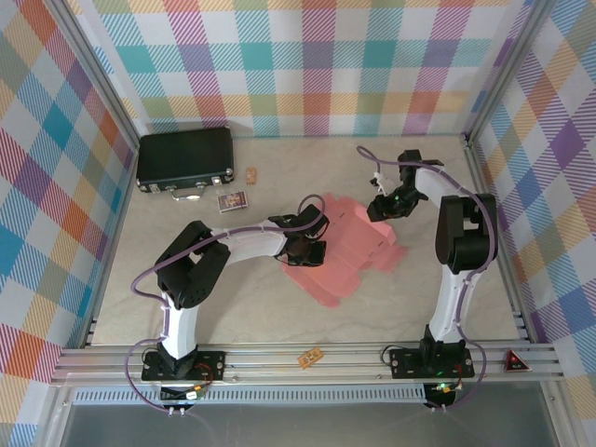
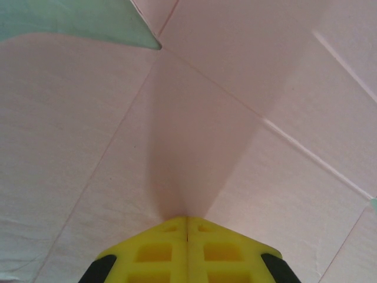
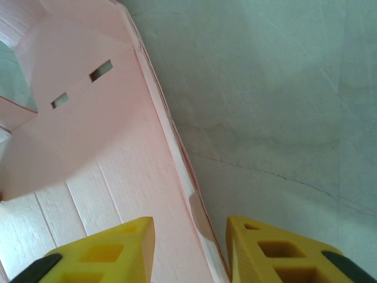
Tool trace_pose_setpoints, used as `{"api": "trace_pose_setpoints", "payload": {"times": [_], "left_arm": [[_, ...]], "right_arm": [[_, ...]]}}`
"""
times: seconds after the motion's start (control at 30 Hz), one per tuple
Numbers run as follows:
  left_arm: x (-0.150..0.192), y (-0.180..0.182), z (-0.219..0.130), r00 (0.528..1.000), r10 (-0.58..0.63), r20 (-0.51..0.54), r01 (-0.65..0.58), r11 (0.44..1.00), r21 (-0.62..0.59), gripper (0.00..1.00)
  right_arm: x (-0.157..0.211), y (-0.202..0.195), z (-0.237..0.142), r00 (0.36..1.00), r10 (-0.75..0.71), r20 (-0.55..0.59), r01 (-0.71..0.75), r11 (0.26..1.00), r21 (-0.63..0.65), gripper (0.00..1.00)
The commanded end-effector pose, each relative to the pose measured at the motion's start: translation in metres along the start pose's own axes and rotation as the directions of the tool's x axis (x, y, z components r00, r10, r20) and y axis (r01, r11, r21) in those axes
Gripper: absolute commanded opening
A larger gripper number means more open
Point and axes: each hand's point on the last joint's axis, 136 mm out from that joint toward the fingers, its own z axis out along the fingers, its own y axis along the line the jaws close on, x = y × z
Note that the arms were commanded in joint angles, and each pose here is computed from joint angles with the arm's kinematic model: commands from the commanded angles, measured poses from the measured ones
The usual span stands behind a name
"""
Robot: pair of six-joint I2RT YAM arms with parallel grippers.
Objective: Fold the paper box
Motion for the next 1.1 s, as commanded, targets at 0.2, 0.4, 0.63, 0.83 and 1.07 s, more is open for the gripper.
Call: {"api": "trace_pose_setpoints", "payload": {"times": [0.2,0.4,0.63,0.83,1.07], "left_arm": [[0.026,0.030,0.019,0.997,-0.028,-0.078,0.019,0.993,-0.114,0.00],[0.026,0.030,0.019,0.997,-0.030,-0.077,0.021,0.993,-0.112,0.00],[0.025,0.027,0.018,0.997,-0.031,-0.073,0.024,0.995,-0.094,0.00],[0.017,0.009,0.025,0.998,-0.038,-0.058,0.037,0.999,-0.012,0.00],[-0.007,-0.025,0.027,0.999,-0.049,-0.017,0.051,0.991,0.125,0.00]], "right_arm": [[-0.002,0.012,-0.008,0.997,-0.072,0.032,0.072,0.997,-0.022,0.32],[-0.002,0.014,-0.008,0.996,-0.079,0.028,0.080,0.997,-0.023,0.23],[-0.008,0.016,-0.015,0.989,-0.131,0.065,0.130,0.991,0.023,0.11],[-0.016,0.020,-0.025,0.962,-0.244,0.122,0.229,0.965,0.124,0.03],[-0.026,0.038,-0.040,0.883,-0.434,0.181,0.392,0.892,0.228,0.00]]}}
